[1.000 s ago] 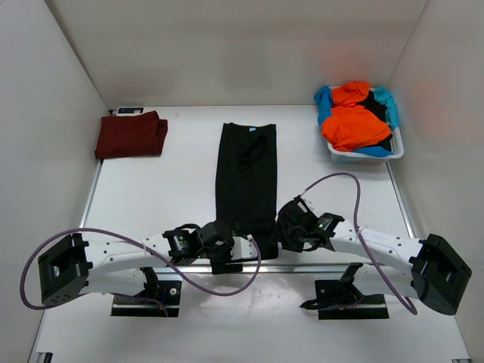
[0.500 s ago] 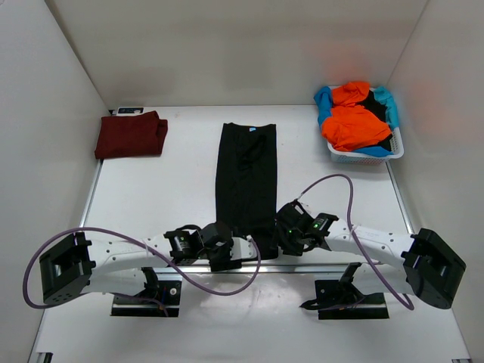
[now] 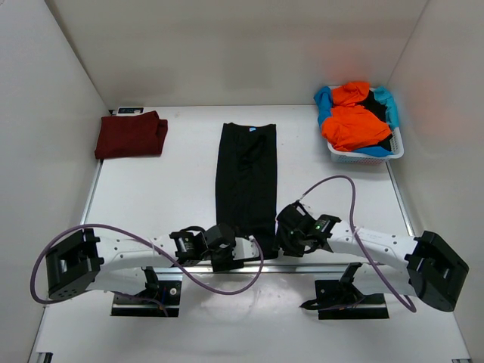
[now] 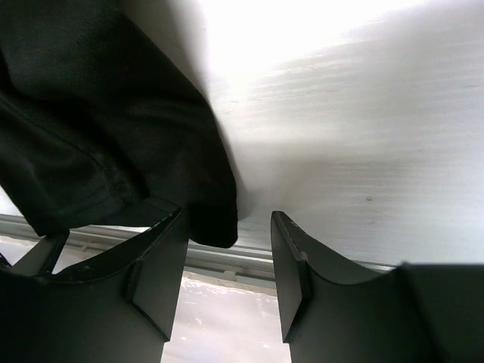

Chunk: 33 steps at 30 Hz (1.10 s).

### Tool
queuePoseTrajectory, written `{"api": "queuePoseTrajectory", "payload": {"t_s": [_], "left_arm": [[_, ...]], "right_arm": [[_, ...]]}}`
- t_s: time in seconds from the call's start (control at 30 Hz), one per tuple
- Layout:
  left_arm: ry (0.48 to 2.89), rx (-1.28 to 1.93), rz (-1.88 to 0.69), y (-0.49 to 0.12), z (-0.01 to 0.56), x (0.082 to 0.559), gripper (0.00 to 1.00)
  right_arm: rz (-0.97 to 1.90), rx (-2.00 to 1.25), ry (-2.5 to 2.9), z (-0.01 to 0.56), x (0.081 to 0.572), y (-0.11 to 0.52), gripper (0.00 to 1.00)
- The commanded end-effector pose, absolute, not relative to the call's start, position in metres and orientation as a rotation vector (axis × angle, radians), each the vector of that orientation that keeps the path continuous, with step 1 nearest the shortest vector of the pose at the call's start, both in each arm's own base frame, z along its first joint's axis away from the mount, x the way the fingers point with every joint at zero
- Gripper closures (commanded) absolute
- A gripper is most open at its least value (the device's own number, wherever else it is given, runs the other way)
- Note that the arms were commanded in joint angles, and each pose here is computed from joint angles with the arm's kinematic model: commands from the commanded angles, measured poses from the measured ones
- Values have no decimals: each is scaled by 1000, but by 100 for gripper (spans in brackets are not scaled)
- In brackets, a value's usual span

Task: Fold and stack the t-shirts
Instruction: Grab the bottom of the folded rectangular tshirt with both arms

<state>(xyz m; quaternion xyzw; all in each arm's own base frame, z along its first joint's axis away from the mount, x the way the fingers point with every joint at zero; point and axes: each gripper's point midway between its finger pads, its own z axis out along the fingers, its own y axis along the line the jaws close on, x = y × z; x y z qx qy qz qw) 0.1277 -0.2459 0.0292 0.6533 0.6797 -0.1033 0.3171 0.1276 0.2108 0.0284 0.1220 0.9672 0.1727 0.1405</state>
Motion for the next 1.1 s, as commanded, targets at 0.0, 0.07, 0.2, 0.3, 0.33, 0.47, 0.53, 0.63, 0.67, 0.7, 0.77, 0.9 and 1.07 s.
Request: {"api": "queuePoseTrajectory", "payload": {"t_s": [0.0, 0.07, 0.2, 0.3, 0.33, 0.47, 0.53, 0.63, 0.67, 0.7, 0.77, 0.9, 1.07], "left_arm": [[1773, 1702, -272, -252, 32, 129, 20], [1794, 1650, -251, -252, 35, 139, 21], [1781, 1644, -230, -254, 39, 141, 30], [1773, 1673, -225, -255, 39, 140, 40], [1786, 1654, -216, -253, 40, 142, 51], [1821, 1627, -212, -246, 42, 146, 80], [1833, 1625, -213, -244, 42, 145, 83], [1874, 1629, -230, -239, 41, 138, 82], [1886, 1617, -242, -240, 43, 137, 82], [1904, 1607, -248, -238, 43, 136, 80], [1931, 1596, -279, -238, 41, 133, 77], [1995, 1600, -313, -231, 35, 121, 64], [2023, 1543, -281, -228, 39, 129, 39]], "right_arm": [[523, 381, 2759, 29, 131, 209, 55], [558, 370, 2745, 35, 132, 212, 56], [555, 354, 2753, 33, 133, 211, 55], [582, 333, 2753, 37, 134, 218, 53], [581, 314, 2752, 39, 135, 220, 52], [605, 295, 2760, 41, 136, 228, 51], [613, 277, 2779, 38, 135, 232, 52], [667, 239, 2802, 36, 132, 246, 53], [681, 240, 2793, 37, 134, 250, 54], [677, 237, 2816, 33, 132, 252, 56], [698, 255, 2836, 31, 131, 257, 61], [722, 277, 2862, 24, 126, 263, 90], [668, 309, 2880, 21, 119, 247, 100]]}}
